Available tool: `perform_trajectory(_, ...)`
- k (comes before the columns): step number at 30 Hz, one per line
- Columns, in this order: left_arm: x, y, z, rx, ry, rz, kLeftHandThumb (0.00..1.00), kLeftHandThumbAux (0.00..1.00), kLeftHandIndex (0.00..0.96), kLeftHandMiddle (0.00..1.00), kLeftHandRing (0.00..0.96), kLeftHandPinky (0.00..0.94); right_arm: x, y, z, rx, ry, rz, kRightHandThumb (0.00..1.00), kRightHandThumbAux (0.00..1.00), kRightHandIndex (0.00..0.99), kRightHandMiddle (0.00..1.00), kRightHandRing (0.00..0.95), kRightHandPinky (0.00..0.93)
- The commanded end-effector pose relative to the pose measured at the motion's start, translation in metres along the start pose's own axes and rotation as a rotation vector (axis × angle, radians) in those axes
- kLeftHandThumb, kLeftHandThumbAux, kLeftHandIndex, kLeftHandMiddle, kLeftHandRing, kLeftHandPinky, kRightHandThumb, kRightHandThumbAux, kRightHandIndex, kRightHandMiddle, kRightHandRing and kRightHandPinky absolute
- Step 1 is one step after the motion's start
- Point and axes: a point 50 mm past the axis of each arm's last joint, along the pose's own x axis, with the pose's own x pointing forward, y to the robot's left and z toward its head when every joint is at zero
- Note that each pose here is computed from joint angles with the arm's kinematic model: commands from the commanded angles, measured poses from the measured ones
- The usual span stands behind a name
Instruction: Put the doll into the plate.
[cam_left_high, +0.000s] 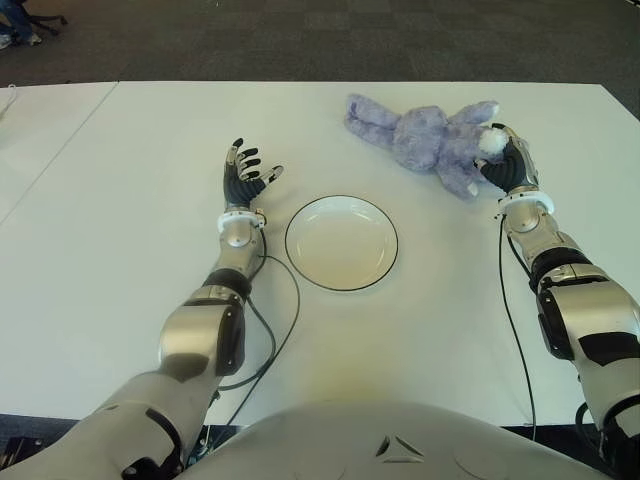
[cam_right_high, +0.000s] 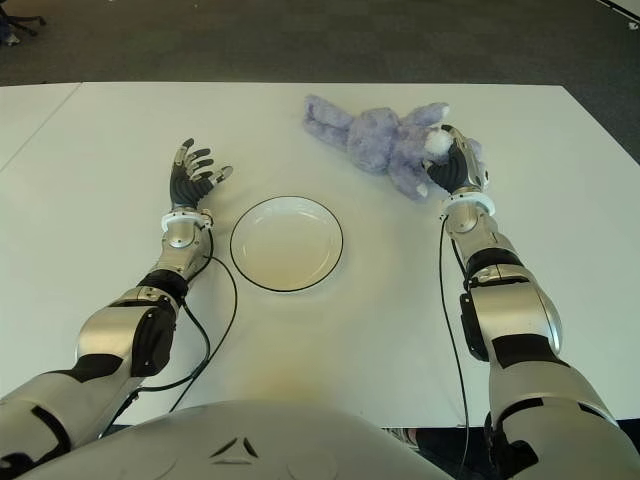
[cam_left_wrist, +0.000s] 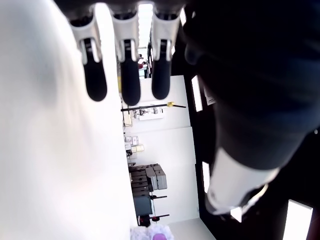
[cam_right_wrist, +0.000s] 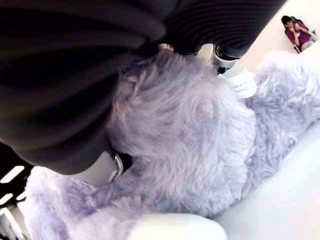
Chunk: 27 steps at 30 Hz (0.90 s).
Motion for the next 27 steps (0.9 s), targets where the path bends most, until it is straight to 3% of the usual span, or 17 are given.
perform_trajectory(1,-0.078,0.001,-0.097,0.022,0.472,-0.015,0.017,0.878,0.102,0.258,0.284,0.307,-0.004,0.002,0.022,0.066,-0.211,-0.049,0.7,0.72,0.438,0.847,0.857,0.826)
perform_trajectory(11,-0.077,0.001,-0.096,0.007,0.459,-0.016,0.0,0.887,0.105,0.261,0.289,0.309,-0.005,-0.01,0.038,0.086,-0.38,-0.128,0.698,0.721,0.437,0.865,0.867,0.833)
perform_trajectory(19,-0.077,0.001,-0.096,0.008,0.461,-0.014,0.0,0.872,0.106,0.264,0.293,0.315,-0.004,-0.034,0.064,0.137,-0.595,-0.207,0.697,0.721,0.437,0.878,0.876,0.846)
perform_trajectory(27,-0.077,0.001,-0.096,0.019,0.459,-0.017,0.0,0.876,0.107,0.26,0.283,0.301,-0.01,-0.047,0.082,0.133,-0.743,-0.287,0.697,0.722,0.437,0.879,0.877,0.852)
